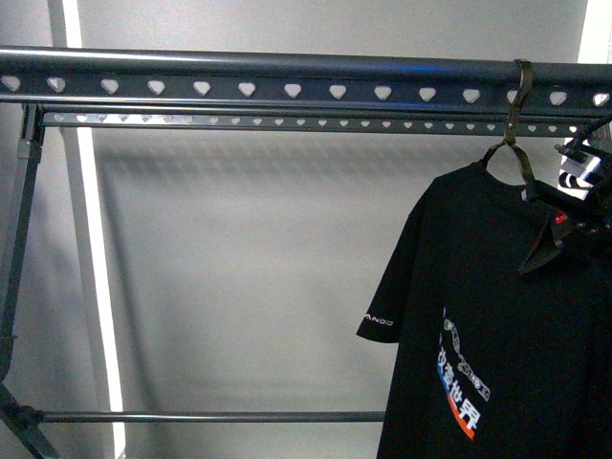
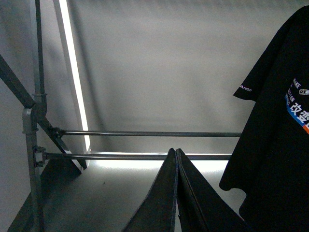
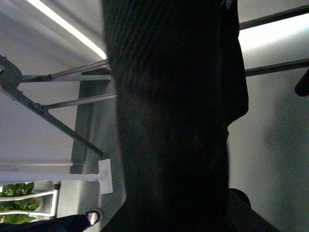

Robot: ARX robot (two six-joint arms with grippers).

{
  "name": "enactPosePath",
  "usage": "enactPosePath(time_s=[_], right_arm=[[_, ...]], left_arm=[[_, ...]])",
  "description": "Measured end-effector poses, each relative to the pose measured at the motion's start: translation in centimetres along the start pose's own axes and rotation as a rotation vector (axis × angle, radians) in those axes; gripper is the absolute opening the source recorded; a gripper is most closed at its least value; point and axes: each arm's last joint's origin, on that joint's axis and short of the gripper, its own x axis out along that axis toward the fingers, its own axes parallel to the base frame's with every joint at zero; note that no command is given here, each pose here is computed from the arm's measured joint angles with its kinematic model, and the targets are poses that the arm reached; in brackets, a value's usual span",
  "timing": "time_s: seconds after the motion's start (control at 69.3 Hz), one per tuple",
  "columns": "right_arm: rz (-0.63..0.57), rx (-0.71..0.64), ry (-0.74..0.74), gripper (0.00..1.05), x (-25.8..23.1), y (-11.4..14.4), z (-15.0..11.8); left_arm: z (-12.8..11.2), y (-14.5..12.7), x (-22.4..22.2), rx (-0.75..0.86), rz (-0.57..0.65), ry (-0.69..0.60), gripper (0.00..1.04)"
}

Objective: Hang clothes on hanger

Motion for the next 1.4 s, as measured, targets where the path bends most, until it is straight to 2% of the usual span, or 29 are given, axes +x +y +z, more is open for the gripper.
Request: enactPosePath(time_s=[0.173, 0.288, 0.361, 0.433, 0.519, 0.591, 0.707, 0.822, 0.865, 0.923, 0.952, 0.995, 1.125, 1.284, 1.399], right_arm=[[-0.005, -0.087, -0.119, 0.61, -2.1, 1.1, -0.5], [-0.009, -0.193, -0.262, 0.8, -6.0, 2.9, -0.2], [-0.073, -0.321, -0.497, 0.99, -11.4, 4.7, -0.2], [-0.104, -0.43, -0.729, 0.97, -16.3, 6.1, -1.7], [-0.086, -0.479, -0.915, 0.97, -20.5, 6.9, -5.6], [-0.097, -0.484, -1.001, 0.97, -22.4, 7.0, -9.4], [-0.117, -0.455, -1.054, 0.97, -23.3, 6.5, -15.7], [-0.16, -0.421, -1.19, 0.97, -23.6, 5.9, -20.0], [-0.169, -0.397, -1.151, 0.93, -23.5, 5.6, -20.7], [-0.17, -0.406, -0.976, 0.82, -22.4, 4.8, -21.9], [-0.172, -0.413, -0.858, 0.75, -20.9, 3.5, -23.4], [-0.212, -0.389, -0.758, 0.63, -18.3, 1.5, -25.7], [-0.225, -0.373, -0.735, 0.4, -17.0, 0.5, -27.0], [-0.224, -0.372, -0.751, 0.01, -16.4, 0.1, -27.8], [-0.223, -0.37, -0.751, 0.02, -16.0, -0.2, -28.3]], left_arm=[[0.0, 0.0, -0.3, 0.0, 0.0, 0.0, 0.04], [-0.4, 0.0, -1.2, 0.0, -0.002, 0.021, 0.04], [-0.3, 0.0, -1.3, 0.0, -0.002, 0.006, 0.04], [-0.3, 0.0, -1.4, 0.0, -0.002, 0.006, 0.04], [-0.3, 0.0, -1.4, 0.0, -0.002, 0.005, 0.04], [-0.3, 0.0, -1.4, 0.0, -0.002, 0.005, 0.04], [-0.3, 0.0, -1.4, 0.0, -0.002, 0.005, 0.04], [-0.3, 0.0, -1.4, 0.0, -0.001, 0.005, 0.04], [-0.3, 0.0, -1.4, 0.0, -0.001, 0.005, 0.04], [-0.3, 0.0, -1.4, 0.0, -0.002, 0.005, 0.04], [-0.3, 0.0, -1.4, 0.0, -0.002, 0.005, 0.04], [-0.3, 0.0, -1.4, 0.0, -0.002, 0.005, 0.04], [-0.3, 0.0, -1.4, 0.0, 0.0, 0.004, 0.04], [-0.3, 0.0, -1.4, 0.0, 0.0, 0.004, 0.04], [-0.3, 0.0, -1.4, 0.0, 0.0, 0.004, 0.04]])
